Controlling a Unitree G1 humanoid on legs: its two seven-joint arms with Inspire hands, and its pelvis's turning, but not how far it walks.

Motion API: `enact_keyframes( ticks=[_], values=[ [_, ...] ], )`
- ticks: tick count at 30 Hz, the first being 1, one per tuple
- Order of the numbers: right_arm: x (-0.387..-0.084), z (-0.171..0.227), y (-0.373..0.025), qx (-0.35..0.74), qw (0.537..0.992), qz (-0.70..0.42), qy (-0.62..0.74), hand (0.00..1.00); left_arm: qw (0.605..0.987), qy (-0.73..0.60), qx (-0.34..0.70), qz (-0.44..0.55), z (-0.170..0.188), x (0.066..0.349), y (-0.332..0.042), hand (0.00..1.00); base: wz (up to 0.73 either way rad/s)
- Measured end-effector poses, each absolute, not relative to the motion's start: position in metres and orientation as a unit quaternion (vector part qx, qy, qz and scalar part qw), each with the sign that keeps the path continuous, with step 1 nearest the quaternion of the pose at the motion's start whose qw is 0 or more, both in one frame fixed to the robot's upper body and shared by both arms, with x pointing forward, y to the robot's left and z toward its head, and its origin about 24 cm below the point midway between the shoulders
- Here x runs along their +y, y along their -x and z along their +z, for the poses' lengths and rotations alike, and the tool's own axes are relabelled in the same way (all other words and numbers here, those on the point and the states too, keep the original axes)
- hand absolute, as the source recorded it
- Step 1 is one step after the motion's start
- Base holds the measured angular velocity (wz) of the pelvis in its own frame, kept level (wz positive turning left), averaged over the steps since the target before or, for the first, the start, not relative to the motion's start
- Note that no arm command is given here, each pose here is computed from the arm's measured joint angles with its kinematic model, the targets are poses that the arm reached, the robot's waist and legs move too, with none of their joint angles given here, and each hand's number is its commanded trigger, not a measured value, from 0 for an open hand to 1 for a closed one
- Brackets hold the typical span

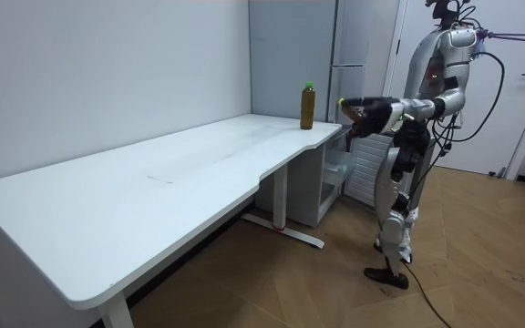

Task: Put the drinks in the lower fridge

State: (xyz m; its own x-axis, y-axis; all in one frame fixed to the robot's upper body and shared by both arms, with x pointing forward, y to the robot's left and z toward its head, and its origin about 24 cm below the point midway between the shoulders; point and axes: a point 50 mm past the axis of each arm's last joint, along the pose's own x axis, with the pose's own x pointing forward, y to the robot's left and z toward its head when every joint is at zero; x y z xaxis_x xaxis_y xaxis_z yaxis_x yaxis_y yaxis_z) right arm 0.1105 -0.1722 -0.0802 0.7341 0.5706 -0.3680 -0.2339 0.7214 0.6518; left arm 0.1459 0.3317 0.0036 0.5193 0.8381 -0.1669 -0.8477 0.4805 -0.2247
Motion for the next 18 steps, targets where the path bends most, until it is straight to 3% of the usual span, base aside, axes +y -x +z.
enact_keyframes(
  ticks=[6,11,18],
  values=[
    [-0.18,-0.093,-0.096,0.311,0.873,0.18,-0.328,1.0,0.827,0.182,0.161,0.508,-0.056,0.319,-0.117,0.0,0.01],
    [-0.194,-0.113,-0.072,0.37,0.858,0.112,-0.339,1.0,0.77,0.169,0.326,0.522,-0.112,0.304,-0.062,0.0,-0.07],
    [-0.217,-0.137,-0.036,0.428,0.825,-0.007,-0.37,1.0,0.727,0.149,0.461,0.487,-0.142,0.282,-0.004,0.0,-0.02]
  ],
)
